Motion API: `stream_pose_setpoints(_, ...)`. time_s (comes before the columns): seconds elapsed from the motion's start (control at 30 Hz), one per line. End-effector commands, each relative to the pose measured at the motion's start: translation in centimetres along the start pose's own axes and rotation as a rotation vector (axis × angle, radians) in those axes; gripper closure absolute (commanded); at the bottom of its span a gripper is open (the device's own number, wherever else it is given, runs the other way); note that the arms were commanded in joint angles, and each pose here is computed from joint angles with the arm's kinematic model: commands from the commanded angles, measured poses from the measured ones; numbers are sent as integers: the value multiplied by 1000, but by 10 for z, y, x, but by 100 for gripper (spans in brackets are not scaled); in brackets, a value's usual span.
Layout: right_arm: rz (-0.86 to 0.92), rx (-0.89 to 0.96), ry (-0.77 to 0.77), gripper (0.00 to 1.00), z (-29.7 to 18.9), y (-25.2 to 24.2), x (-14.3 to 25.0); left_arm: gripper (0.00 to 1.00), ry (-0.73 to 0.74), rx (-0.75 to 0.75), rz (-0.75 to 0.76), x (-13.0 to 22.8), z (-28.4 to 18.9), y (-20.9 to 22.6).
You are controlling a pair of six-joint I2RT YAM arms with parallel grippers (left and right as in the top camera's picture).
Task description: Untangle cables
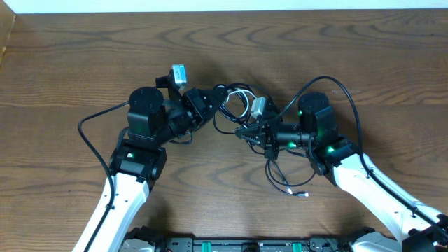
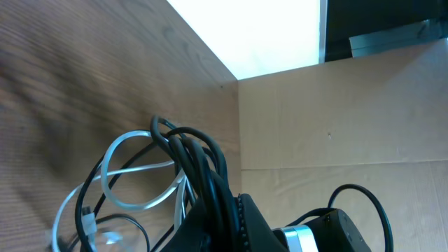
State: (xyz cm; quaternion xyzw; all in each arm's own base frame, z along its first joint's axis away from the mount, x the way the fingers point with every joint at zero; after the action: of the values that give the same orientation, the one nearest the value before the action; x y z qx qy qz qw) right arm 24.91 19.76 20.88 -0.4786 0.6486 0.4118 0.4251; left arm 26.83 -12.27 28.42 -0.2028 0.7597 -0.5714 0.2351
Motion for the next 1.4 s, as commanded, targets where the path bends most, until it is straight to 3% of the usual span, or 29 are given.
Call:
stream_pose_setpoints(0.0,-4,-14,-4,99,1,1,-1,92,-17,19,22,-1,-2,-8)
stream_pose_setpoints(0.17,-52,-178,-85,99,-2,12,-12,92,-99,-21,199,-8,-2,-5)
stream_pose_setpoints(0.5,-93,-427,-229,99,-25,21,-41,92,-101,-76,565,-9,-2,0)
stream_pose_setpoints(0.87,-75,-440,-228,99,-27,20,-41,92,-98,-79,630,-9,-2,0)
stream_pose_setpoints(1.0,-31,-401,-219,99,-33,12,-37,92,-99,-80,634,-9,-2,0)
stream_pose_setpoints(1.2,130,-362,-210,99,-50,-3,-37,92,-91,-92,801,-9,-2,1)
stream_pose_setpoints(1.37,152,-402,-208,99,-62,-6,-39,92,-91,-91,803,-9,-2,1)
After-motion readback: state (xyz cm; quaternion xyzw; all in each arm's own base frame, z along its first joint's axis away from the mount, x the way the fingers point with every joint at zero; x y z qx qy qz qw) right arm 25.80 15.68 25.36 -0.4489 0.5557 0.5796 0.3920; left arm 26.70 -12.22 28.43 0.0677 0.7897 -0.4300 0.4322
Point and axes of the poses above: each gripper's point midway between its finger pads, its own z axis out along the fingers, its own y axis along the line the jaws close on, x = y × z, the point moved 9 cm from there along -z, back along the fingers, and after that the axes turned 7 degrees about -z, right-handed, at the moved point
